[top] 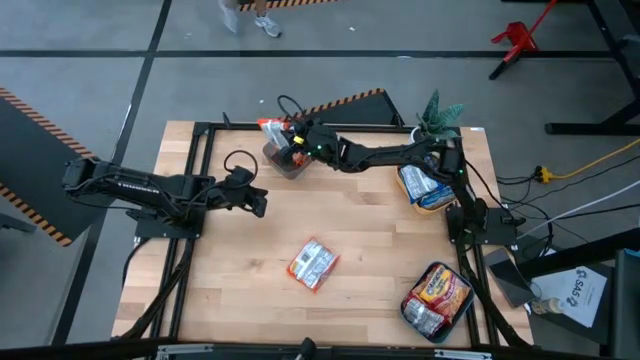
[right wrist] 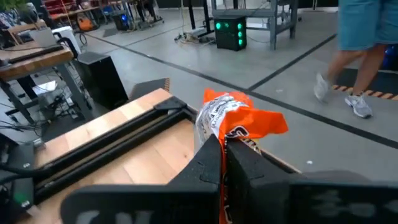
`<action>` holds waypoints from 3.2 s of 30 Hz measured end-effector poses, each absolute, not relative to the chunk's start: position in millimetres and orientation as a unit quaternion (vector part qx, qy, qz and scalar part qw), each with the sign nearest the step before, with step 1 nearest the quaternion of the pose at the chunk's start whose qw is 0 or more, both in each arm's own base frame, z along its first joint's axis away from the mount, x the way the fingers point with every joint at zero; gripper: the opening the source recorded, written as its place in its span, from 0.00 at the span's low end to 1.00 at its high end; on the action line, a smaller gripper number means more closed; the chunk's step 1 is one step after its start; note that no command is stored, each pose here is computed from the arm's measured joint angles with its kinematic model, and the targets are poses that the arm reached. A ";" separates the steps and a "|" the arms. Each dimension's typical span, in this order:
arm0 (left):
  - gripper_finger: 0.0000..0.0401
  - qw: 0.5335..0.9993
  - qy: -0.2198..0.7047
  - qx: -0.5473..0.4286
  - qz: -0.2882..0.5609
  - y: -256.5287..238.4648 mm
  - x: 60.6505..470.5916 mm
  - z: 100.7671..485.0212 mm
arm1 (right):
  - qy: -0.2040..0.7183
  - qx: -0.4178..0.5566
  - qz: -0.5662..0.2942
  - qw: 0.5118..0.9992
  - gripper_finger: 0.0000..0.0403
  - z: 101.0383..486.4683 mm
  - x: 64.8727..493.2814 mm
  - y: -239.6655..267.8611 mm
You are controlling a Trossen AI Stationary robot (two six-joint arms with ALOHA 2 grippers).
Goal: Sort Maruchan noodles
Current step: Put the orange noodle pack into the gray bin
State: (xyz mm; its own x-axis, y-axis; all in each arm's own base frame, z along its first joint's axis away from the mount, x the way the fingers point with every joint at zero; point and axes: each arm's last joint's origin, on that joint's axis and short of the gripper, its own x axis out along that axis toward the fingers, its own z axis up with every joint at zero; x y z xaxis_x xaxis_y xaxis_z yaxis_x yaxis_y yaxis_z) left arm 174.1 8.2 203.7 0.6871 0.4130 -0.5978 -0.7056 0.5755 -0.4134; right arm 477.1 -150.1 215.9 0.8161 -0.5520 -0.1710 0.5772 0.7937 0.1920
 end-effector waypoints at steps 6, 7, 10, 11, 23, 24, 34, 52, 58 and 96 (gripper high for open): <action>0.00 0.859 0.225 -0.325 0.325 8.1 174.0 203.6 | 0.041 0.137 -0.297 0.944 0.00 200.4 483.2 -147.6; 0.00 0.859 0.225 -0.325 0.326 8.1 174.0 203.6 | 0.038 0.133 -0.300 0.944 0.00 199.8 484.0 -146.3; 0.00 0.858 0.228 -0.323 0.328 8.2 173.5 203.0 | 0.014 0.124 -0.297 0.947 0.00 200.6 486.8 -143.3; 0.00 0.858 0.228 -0.323 0.328 8.2 173.4 203.0 | 0.006 0.121 -0.297 0.947 0.00 201.5 487.2 -143.2; 0.00 0.857 0.230 -0.321 0.331 8.3 173.0 202.5 | -0.018 0.135 -0.308 0.942 0.00 171.9 496.9 -135.8; 0.00 0.857 0.230 -0.320 0.331 8.4 172.9 202.5 | -0.018 0.135 -0.306 0.942 0.00 168.3 498.1 -133.7; 0.00 0.865 0.238 -0.299 0.326 8.4 173.0 202.5 | -0.038 0.132 -0.332 0.933 0.00 168.4 498.3 -132.6; 0.00 0.871 0.246 -0.279 0.320 8.4 173.0 202.6 | -0.043 0.134 -0.305 0.942 0.01 140.7 503.8 -129.2; 0.00 0.874 0.248 -0.269 0.318 8.4 173.0 202.7 | -0.015 0.133 -0.271 0.953 0.14 136.5 505.1 -126.7; 0.00 0.899 0.264 -0.289 0.196 -8.9 178.8 200.9 | 0.487 0.156 -0.062 0.857 0.51 241.9 403.1 -74.8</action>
